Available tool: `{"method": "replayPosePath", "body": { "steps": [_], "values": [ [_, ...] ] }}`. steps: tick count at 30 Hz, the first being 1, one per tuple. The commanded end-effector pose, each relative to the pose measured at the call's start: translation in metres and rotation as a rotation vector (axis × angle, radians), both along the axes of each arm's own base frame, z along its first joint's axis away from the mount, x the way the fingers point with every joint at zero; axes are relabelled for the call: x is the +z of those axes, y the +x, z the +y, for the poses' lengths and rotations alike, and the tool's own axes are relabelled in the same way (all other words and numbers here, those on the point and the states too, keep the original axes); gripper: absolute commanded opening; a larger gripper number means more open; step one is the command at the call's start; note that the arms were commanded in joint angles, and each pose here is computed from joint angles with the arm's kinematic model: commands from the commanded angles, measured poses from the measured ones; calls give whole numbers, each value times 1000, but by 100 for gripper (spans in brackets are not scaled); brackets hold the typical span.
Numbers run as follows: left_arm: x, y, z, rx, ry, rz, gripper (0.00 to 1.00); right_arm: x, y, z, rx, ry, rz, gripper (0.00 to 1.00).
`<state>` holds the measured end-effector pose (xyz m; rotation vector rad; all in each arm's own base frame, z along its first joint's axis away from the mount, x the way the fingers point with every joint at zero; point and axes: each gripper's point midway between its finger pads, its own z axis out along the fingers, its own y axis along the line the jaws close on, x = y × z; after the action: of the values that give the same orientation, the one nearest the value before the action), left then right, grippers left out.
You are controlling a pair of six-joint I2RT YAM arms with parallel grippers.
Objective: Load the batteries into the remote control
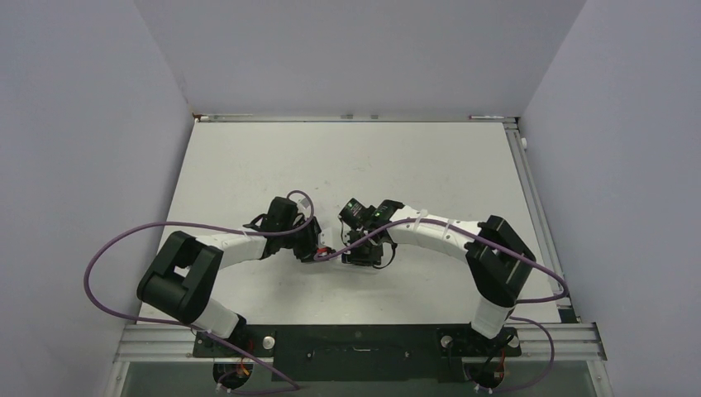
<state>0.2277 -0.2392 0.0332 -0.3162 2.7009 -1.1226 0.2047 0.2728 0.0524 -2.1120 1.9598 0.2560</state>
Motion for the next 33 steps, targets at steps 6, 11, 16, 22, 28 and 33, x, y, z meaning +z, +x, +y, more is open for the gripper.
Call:
{"method": "replayPosePath", "body": {
  "steps": [6, 11, 16, 22, 28, 33],
  "values": [
    [11, 8, -8, -30, -45, -56, 35, 7, 6, 11, 15, 38, -13, 8],
    [11, 7, -9, -32, -46, -58, 35, 7, 6, 7, 9, 24, -20, 8],
    [9, 6, -9, -35, -43, -53, 35, 10, 5, 5, 0, 25, -28, 8],
    [10, 6, -10, -37, -44, -56, 35, 10, 6, 2, -10, 23, -35, 8],
    [9, 5, -10, -40, -42, -53, 35, 9, 5, 1, -13, 21, -31, 8],
    [7, 5, -10, -40, -40, -49, 35, 9, 4, -1, -16, 17, -30, 8]
  ]
}}
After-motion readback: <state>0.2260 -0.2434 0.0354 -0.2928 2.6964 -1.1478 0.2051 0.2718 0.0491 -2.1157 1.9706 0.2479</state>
